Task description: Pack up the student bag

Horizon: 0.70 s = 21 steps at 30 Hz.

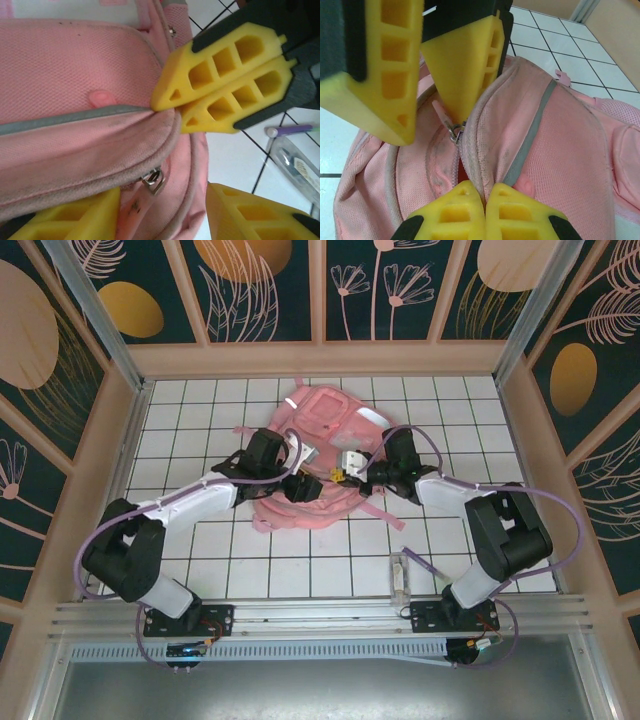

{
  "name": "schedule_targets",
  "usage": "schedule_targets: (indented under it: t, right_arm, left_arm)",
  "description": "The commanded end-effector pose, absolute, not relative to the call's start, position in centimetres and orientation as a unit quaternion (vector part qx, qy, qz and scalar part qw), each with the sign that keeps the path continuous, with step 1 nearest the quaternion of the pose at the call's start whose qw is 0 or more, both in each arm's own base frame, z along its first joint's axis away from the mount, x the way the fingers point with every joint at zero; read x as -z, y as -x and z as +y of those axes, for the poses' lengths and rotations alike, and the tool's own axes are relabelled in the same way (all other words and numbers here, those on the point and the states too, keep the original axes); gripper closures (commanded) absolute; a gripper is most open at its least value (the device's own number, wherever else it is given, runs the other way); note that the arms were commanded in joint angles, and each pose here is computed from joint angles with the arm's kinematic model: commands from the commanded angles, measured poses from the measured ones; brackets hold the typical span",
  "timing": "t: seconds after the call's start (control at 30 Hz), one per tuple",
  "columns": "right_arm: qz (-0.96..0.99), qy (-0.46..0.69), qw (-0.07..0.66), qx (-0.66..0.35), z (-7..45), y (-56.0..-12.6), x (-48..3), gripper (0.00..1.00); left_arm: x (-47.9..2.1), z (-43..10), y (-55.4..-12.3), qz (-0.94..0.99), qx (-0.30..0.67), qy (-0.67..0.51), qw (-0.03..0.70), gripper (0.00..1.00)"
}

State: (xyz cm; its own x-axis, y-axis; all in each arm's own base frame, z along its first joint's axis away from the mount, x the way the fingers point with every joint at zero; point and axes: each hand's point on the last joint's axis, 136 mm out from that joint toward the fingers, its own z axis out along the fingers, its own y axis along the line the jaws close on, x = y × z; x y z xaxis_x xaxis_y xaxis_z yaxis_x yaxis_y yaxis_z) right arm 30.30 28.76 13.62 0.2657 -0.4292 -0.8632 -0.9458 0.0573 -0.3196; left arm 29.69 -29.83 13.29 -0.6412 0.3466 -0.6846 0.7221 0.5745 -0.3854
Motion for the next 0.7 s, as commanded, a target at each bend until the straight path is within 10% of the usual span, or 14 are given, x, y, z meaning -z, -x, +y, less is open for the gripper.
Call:
schedule_targets:
  t: [0.0, 0.1, 0.27, 0.67]
  right_arm:
    - [0.507, 0.633, 0.487, -0.324, 30.0, -29.1, -16.0, 1.00]
    - [0.508, 0.633, 0.486, -0.324, 30.0, -29.2, -16.1, 1.00]
    - [0.502, 0.644, 0.482, -0.318, 29.9, -28.8, -16.3, 1.00]
    - [0.513, 0.742, 0.404, -0.148, 25.0, -29.2, -10.8, 1.00]
  left_arm:
    - [-13.2, -30.1, -31.2, 0.838, 0.303, -0.342, 0.300, 0.56]
    - [-11.9, -29.9, -31.1, 0.847, 0.283, -0.346, 0.288, 0.59]
    - [-11.7, -28.4, -32.6, 0.859, 0.222, -0.338, 0.315, 1.00]
    - [-10.5, -22.8, -33.1, 0.861, 0.167, -0.375, 0.299, 1.00]
